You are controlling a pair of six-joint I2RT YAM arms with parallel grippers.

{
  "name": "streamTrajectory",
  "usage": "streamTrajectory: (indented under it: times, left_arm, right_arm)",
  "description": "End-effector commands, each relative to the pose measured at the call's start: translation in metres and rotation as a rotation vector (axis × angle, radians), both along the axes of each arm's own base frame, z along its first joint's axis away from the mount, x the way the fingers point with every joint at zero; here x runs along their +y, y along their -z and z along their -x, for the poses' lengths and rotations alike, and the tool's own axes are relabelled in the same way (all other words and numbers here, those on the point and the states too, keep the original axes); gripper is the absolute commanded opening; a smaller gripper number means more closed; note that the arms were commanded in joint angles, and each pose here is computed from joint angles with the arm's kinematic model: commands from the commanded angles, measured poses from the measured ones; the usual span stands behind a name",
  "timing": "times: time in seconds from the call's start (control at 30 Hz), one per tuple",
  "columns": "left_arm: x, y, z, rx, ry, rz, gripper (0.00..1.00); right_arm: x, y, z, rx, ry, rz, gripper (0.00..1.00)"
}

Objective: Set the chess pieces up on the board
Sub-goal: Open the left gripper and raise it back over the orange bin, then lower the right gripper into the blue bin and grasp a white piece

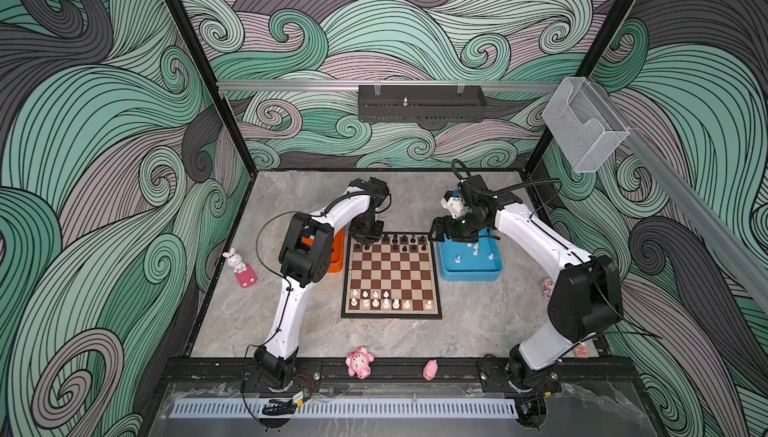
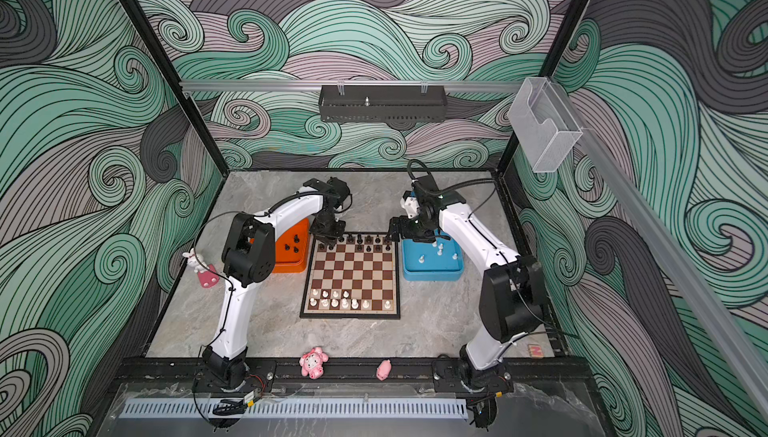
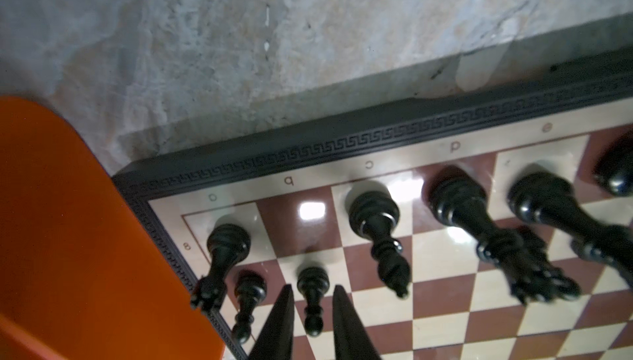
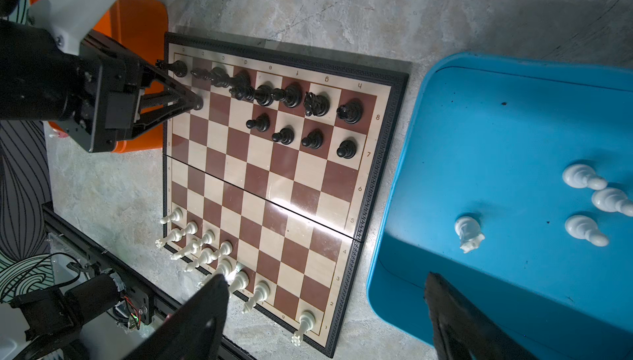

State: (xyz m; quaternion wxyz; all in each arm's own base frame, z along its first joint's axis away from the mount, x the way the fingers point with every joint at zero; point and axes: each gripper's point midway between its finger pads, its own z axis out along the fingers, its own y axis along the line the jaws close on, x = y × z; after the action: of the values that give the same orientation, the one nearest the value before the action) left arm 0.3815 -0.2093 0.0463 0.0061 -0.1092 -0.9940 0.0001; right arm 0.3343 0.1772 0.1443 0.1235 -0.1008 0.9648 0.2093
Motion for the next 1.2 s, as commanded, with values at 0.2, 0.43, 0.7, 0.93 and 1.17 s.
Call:
streamTrajectory:
  times: [0.2, 0.43, 0.7, 0.93, 1.17]
  left_arm:
    - [-0.004, -0.048, -0.005, -0.08, -0.018, 0.045, 0.38]
    - [0.021, -0.1, -0.004, -0.21, -0.05, -0.012, 0.52]
    - [0.056, -0.142, 0.002, -0.31, -0.135, 0.008, 0.74]
    - [0.105, -0.145, 0.006, -0.304, -0.284, 0.123, 0.78]
    - [0.15, -0.139, 0.011, -0.29, -0.365, 0.126, 0.79]
  right_arm:
    - [-0.002, -0.006, 0.001, -0.021, -0.004, -0.006, 0.9]
    - [-0.006, -0.01, 0.0, -0.032, 0.01, 0.007, 0.92]
    - [-0.043, -0.008, -0.009, -0.013, 0.145, 0.082, 0.97]
    - [-0.088, 0.02, -0.006, 0.104, 0.271, 0.139, 0.92]
    - [-0.084, 0.049, 0.001, 0.191, 0.313, 0.152, 0.8]
